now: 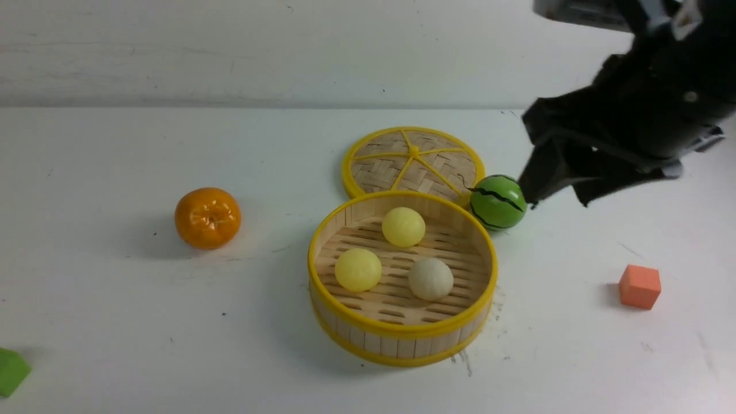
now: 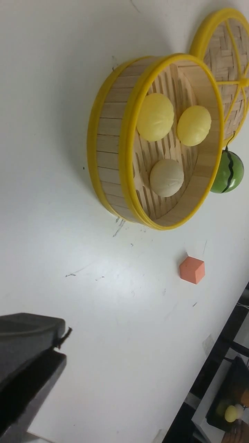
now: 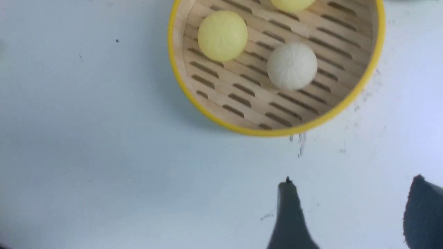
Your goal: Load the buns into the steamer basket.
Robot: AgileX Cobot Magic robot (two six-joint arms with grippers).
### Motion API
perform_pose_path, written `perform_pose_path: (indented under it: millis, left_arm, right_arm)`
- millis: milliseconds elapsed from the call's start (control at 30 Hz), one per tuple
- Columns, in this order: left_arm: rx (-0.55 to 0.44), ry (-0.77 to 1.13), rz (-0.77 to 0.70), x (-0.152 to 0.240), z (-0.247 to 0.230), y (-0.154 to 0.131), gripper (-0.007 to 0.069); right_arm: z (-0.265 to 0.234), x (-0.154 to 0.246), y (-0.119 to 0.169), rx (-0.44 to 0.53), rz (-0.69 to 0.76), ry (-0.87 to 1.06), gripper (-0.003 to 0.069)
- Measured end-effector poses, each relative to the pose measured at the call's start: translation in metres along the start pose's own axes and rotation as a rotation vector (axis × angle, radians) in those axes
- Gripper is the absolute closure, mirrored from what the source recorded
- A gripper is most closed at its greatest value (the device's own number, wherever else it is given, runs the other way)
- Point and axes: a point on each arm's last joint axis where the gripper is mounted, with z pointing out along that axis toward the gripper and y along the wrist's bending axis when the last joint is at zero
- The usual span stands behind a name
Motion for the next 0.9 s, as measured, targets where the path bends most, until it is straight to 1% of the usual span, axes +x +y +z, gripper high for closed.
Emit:
perform_pose_path:
  millis: [100,300,333,367,433,467,567,600,667,700,733,767,833,900]
  left_arm:
    - [0.0,0.0,0.0,0.0,0.0,0.0,0.0559]
    - [0.0,0.0,0.0,0.0,0.0,0.0,0.0552]
    - [0.0,0.0,0.0,0.0,0.0,0.0,0.0552]
    - [0.0,0.0,0.0,0.0,0.0,0.0,0.0551]
    - [0.0,0.0,0.0,0.0,0.0,0.0,0.0551]
    - [0.0,0.0,0.0,0.0,0.0,0.0,0.0551]
    - [0.0,0.0,0.0,0.0,0.0,0.0,0.055]
    - [0.0,0.0,0.0,0.0,0.0,0.0,0.055]
    - [0.0,0.0,0.0,0.0,0.0,0.0,0.0547]
    - [0.0,0.0,0.0,0.0,0.0,0.0,0.0545]
    - [0.0,0.0,0.0,0.0,0.0,0.0,0.0545]
    - [0.0,0.0,0.0,0.0,0.0,0.0,0.0543]
    - [0.0,0.0,0.0,0.0,0.0,0.0,0.0541]
    - [0.0,0.0,0.0,0.0,0.0,0.0,0.0539]
  right_arm:
    - [-0.023,0.035,-0.005,-0.009,0.019,-0.045,0.0302]
    - [-0.048,0.1,-0.016,-0.016,0.028,-0.048,0.0398]
    - [-0.049,0.102,-0.016,-0.017,0.028,-0.049,0.0398]
    - [-0.057,0.115,-0.017,-0.023,0.022,-0.063,0.0419]
    - [-0.068,0.129,-0.019,-0.033,0.014,-0.095,0.0433]
    - [-0.071,0.132,-0.019,-0.036,0.011,-0.105,0.0438]
    - [-0.099,0.155,-0.019,-0.059,-0.016,-0.216,0.0442]
    - [-0.099,0.155,-0.02,-0.059,-0.016,-0.216,0.0442]
    - [-0.111,0.167,-0.028,0.011,-0.036,-0.286,0.0442]
    - [-0.114,0.172,-0.035,0.069,-0.027,-0.32,0.0442]
    - [-0.116,0.174,-0.036,0.077,-0.025,-0.331,0.0442]
    - [-0.117,0.183,-0.045,0.144,0.001,-0.362,0.0441]
    - [-0.113,0.194,-0.057,0.243,0.059,-0.383,0.044]
    - [-0.105,0.21,-0.067,0.323,0.109,-0.39,0.0438]
